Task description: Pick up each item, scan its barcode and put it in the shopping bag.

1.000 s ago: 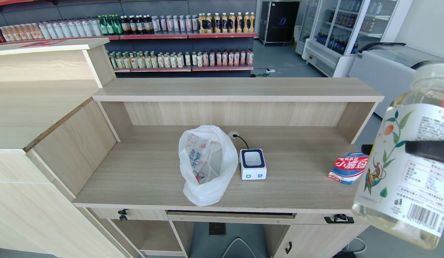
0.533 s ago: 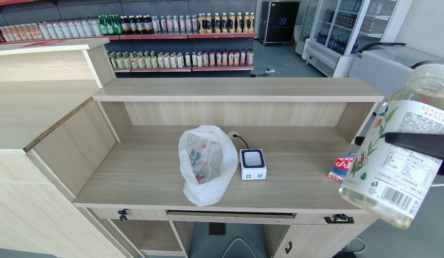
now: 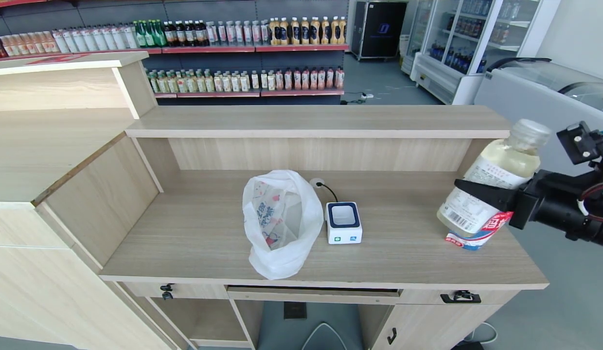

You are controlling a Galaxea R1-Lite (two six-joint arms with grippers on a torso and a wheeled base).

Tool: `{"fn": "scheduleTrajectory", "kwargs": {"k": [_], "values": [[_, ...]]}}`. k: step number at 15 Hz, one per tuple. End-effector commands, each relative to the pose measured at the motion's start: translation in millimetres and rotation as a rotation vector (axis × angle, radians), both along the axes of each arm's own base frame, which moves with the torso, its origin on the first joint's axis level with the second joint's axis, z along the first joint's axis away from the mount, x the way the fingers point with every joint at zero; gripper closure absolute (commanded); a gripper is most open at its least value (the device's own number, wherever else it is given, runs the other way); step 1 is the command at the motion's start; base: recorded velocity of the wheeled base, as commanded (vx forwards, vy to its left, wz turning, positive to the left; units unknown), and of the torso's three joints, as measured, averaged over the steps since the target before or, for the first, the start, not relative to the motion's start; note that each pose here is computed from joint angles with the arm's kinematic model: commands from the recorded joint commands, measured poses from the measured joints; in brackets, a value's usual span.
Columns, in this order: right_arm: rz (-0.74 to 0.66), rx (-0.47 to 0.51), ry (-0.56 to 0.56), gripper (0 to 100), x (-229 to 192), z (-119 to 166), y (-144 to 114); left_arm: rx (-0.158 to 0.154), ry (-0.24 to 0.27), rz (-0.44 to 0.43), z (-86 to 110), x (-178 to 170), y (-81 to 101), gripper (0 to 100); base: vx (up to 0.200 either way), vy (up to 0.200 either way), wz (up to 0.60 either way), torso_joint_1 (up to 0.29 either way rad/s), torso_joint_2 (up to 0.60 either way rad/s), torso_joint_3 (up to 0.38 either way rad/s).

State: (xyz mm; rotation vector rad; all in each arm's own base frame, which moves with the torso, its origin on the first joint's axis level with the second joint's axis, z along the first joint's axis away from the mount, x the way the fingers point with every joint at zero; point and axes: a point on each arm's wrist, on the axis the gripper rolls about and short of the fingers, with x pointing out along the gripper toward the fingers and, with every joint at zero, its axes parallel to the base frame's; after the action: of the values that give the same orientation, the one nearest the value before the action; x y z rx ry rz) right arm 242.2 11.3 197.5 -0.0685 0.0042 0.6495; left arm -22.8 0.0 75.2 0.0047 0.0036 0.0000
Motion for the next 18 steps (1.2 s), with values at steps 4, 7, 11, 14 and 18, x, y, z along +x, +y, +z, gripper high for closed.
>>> {"fn": "scheduleTrajectory", "kwargs": {"k": [4,7,11,14,18], "values": [[-0.121,-0.418,-0.089,100,31.6,-56.0,-45.8,0.0,-0.001,0.0,0.0,0.0,0.0,0,0.0,0.0,0.0,0.0,0.0,0.0],[-0.131,-0.598,-0.173,100,34.9,-62.1,-57.8,0.0,-0.001,0.0,0.0,0.0,0.0,0,0.0,0.0,0.0,0.0,0.0,0.0],[-0.148,-0.786,-0.293,100,35.8,-57.2,-71.7,0.0,-0.001,0.0,0.0,0.0,0.0,0,0.0,0.0,0.0,0.0,0.0,0.0],[-0.179,-0.832,-0.401,100,39.7,-49.2,-72.8,0.0,-0.001,0.0,0.0,0.0,0.0,0,0.0,0.0,0.0,0.0,0.0,0.0],[-0.212,-0.861,-0.492,100,44.7,-46.5,-74.6,0.0,-0.001,0.0,0.0,0.0,0.0,0,0.0,0.0,0.15,-0.001,0.0,0.001]]}}
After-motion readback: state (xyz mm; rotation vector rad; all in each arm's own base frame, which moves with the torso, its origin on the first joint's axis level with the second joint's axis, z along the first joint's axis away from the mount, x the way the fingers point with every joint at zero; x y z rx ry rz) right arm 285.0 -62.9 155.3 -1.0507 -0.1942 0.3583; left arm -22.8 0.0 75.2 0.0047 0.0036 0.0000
